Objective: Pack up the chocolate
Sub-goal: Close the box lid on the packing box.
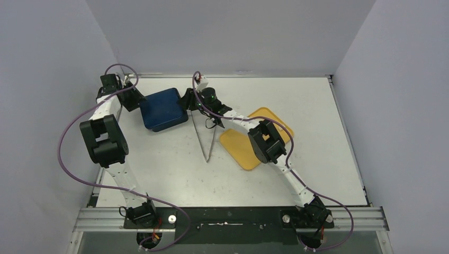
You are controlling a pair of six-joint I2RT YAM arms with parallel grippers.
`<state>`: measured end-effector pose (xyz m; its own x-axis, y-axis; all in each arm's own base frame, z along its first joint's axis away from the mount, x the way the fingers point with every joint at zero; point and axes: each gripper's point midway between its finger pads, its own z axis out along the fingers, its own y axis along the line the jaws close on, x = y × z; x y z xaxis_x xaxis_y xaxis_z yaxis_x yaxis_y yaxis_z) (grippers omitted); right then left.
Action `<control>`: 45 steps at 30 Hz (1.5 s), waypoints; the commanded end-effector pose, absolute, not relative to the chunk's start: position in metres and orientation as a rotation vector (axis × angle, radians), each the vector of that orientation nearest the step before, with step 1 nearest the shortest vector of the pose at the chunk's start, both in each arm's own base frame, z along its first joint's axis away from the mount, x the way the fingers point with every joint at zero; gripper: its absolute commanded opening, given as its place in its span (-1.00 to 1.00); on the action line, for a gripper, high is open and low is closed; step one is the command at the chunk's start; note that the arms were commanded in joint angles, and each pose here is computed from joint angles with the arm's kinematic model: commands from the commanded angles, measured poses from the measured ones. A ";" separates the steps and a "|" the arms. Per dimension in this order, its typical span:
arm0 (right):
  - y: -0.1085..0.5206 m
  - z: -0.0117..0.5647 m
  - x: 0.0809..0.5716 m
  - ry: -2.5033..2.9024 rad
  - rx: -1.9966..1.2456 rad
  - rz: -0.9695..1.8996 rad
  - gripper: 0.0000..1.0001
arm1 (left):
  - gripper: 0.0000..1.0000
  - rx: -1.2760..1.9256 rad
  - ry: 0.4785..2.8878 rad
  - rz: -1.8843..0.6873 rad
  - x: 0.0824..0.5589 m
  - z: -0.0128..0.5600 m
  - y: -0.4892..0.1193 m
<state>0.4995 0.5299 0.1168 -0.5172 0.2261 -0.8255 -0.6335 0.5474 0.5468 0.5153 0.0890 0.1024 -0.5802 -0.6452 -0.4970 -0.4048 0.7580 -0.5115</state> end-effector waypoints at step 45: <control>0.536 0.139 0.501 1.767 -0.405 1.071 -0.55 | -0.19 -0.780 2.218 -0.533 0.501 0.111 0.077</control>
<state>0.4944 0.5268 0.0993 -0.5337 0.1451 -0.8331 -0.6291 0.5902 0.5058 0.4894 0.0785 0.0944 -0.5890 -0.6699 -0.4520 -0.4217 0.7319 -0.5352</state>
